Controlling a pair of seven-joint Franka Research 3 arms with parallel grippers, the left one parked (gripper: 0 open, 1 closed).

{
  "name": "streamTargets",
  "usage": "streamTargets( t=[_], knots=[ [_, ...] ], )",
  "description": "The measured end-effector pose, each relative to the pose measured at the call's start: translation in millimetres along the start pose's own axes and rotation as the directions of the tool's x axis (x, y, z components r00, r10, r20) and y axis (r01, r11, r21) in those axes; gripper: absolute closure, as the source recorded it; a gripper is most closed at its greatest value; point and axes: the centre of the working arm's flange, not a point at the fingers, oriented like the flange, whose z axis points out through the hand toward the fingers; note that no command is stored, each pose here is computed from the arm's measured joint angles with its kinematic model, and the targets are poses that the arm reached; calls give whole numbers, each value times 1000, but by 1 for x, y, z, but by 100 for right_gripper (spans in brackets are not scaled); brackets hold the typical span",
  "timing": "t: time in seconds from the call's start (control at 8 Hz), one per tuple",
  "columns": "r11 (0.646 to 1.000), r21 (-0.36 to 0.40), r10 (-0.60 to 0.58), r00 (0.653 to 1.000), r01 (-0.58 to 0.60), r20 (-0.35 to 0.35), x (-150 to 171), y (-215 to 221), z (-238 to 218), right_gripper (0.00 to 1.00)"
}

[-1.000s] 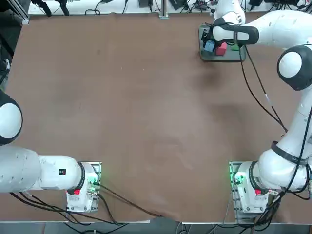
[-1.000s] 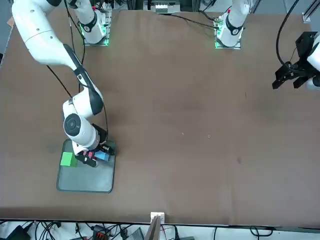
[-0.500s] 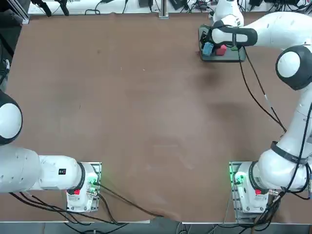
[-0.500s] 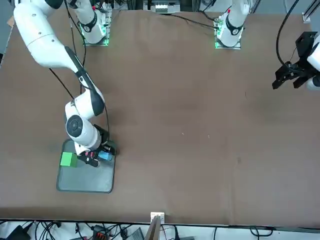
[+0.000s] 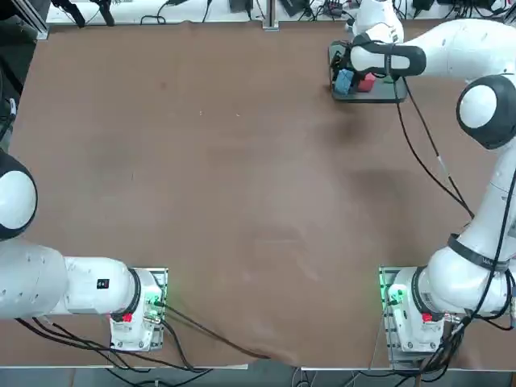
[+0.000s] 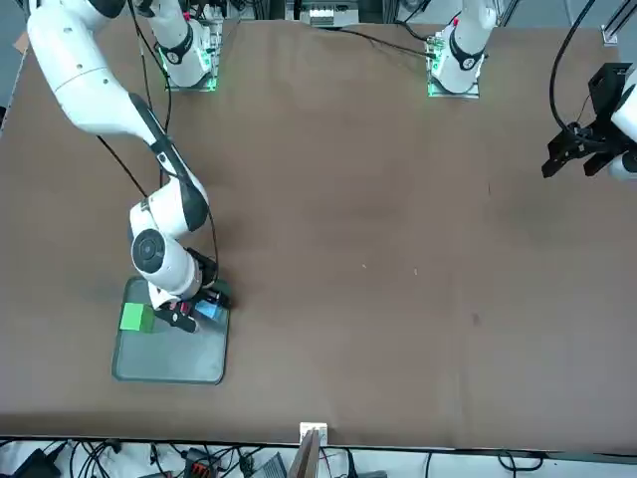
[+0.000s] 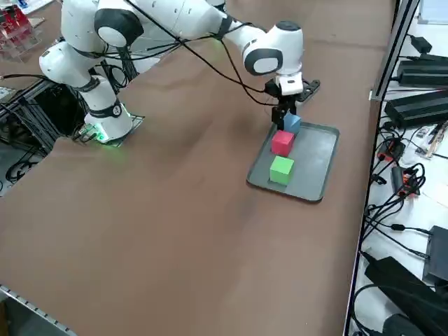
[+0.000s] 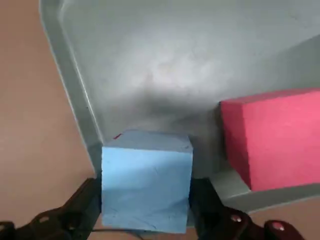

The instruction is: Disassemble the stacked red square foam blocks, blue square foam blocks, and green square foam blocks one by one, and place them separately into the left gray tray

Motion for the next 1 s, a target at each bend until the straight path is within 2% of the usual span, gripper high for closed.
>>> streamTargets(
  t=[0.25, 0.5, 1.0],
  knots=[
    [998, -61, -3, 1000, 3, 13, -1, 2, -33, 0],
    [994, -107, 14, 1000, -12, 14, -5, 4, -91, 0],
    [992, -55, 111, 993, -109, 31, -25, 14, -221, 0]
  ],
)
